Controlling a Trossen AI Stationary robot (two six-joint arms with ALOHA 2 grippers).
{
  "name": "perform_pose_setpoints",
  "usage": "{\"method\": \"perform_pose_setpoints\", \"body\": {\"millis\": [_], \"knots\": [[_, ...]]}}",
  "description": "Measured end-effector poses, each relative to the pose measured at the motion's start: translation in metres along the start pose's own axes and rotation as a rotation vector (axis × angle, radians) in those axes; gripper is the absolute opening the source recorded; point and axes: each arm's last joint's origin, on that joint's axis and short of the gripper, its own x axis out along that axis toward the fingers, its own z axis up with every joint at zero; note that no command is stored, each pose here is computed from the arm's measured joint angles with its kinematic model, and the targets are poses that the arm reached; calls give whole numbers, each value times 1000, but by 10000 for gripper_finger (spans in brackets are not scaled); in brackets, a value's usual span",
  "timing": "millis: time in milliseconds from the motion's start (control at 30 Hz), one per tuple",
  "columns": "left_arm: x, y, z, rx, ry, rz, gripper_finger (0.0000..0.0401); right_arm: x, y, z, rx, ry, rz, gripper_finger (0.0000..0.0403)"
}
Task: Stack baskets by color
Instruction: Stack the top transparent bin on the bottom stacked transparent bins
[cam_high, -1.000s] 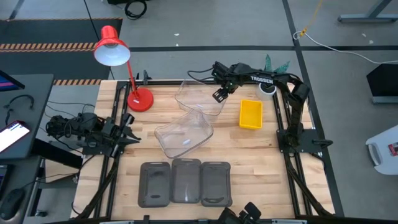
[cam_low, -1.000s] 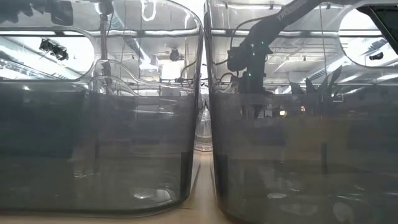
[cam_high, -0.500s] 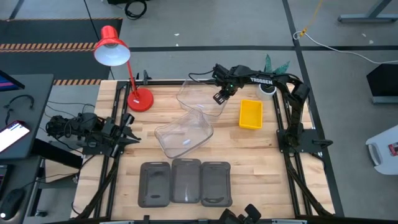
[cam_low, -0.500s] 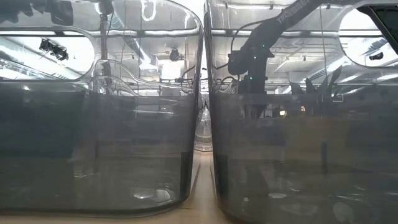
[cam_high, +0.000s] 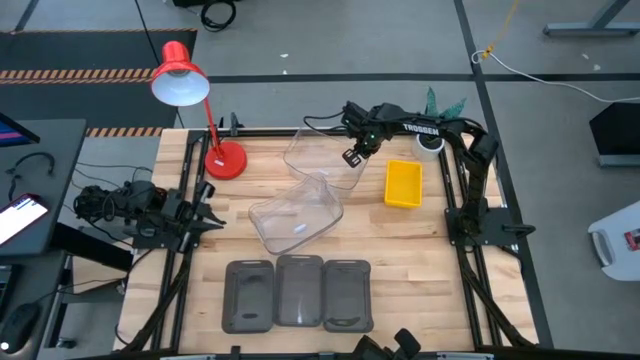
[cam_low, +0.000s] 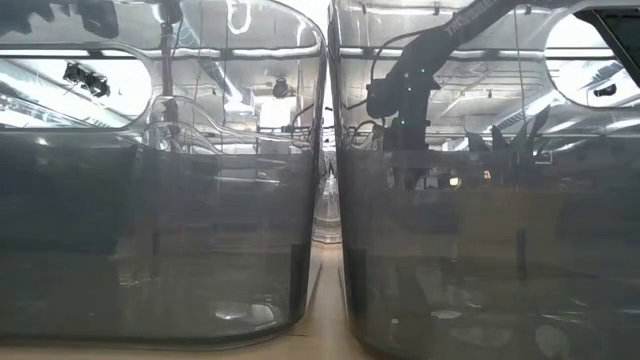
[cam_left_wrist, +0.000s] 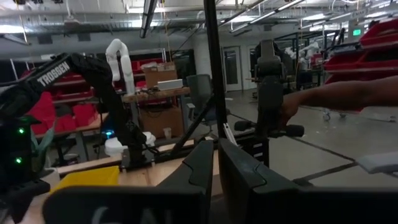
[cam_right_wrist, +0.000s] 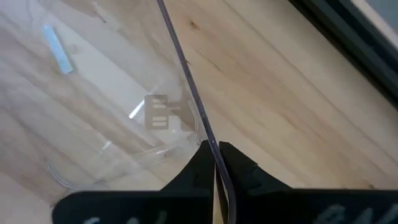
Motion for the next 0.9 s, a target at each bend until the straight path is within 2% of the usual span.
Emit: {"method": "perform_pose_setpoints", "body": {"millis": [200, 900], "knots": [[0, 0, 1, 50, -7, 1, 28, -16, 1, 8, -11, -22, 0, 8], [0, 0, 4, 44, -43, 5, 30, -100, 18, 35, -46, -190, 24, 8]]}}
